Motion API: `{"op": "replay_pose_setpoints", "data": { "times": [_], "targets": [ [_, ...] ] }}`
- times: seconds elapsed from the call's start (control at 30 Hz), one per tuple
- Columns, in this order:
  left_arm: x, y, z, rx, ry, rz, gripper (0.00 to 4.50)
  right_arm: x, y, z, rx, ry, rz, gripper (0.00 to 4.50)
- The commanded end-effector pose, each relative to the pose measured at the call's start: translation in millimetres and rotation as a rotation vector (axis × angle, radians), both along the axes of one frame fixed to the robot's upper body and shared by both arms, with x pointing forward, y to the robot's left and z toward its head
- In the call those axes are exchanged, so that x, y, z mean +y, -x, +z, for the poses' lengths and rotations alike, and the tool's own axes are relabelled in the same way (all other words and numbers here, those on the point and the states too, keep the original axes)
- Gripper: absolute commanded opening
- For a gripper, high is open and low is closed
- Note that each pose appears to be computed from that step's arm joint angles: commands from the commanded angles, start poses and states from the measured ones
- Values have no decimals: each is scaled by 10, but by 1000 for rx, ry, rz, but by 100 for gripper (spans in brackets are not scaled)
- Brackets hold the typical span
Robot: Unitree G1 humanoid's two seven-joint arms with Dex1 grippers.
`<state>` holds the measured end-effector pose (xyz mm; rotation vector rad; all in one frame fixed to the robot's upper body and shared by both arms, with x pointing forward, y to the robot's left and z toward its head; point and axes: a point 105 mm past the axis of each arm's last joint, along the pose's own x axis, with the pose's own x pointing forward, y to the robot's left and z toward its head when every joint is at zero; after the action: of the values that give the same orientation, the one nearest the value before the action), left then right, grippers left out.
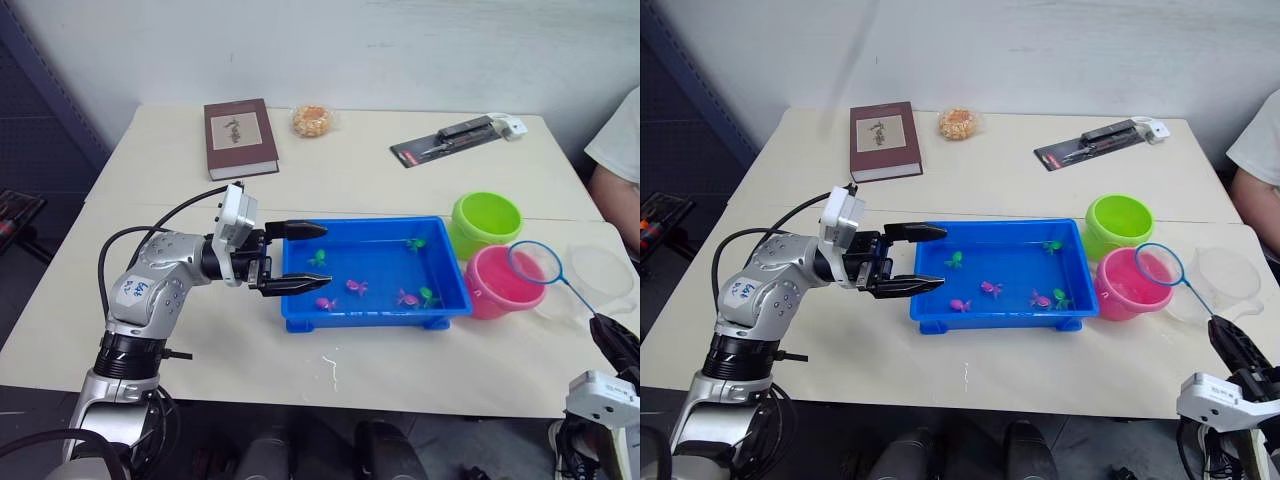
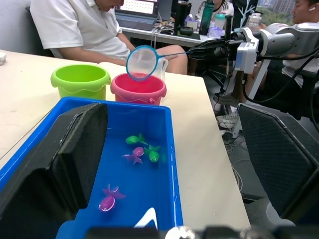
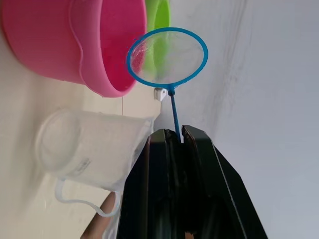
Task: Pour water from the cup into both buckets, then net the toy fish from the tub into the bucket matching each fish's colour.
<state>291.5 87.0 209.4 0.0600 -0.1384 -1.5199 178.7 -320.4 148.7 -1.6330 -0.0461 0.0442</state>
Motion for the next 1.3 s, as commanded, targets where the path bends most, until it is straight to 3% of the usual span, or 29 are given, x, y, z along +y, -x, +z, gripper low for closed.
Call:
{"op": "replay_pose_setpoints", "data": {
  "times": [0.03,0.1,0.23,0.3,0.37,0.47,0.6,0.73,0.9,1.3],
  "targets": [
    [-25,35,58,-35,4,-12,444,-60,18,159,-72,-34,-20,0],
    [-12,35,51,-35,0,-10,444,-34,-8,272,-110,-102,12,0],
    [120,29,1,-26,-36,11,444,208,-145,526,-63,-412,205,0],
    [189,18,-27,-22,-53,26,444,327,-194,524,77,-573,279,0],
    [235,11,-42,-20,-60,40,444,423,-217,582,159,-592,347,0],
    [338,-9,-81,-20,-83,72,444,655,-346,564,428,-712,408,0],
    [414,-24,-114,-35,-114,104,444,887,-602,611,507,-707,405,0],
    [433,-9,-131,-42,-129,114,444,934,-690,384,635,-646,318,0],
    [446,13,-132,-43,-127,129,444,919,-853,370,636,-561,255,0],
    [417,38,-134,-40,-113,144,444,803,-869,254,760,-417,169,0]
  ]
}}
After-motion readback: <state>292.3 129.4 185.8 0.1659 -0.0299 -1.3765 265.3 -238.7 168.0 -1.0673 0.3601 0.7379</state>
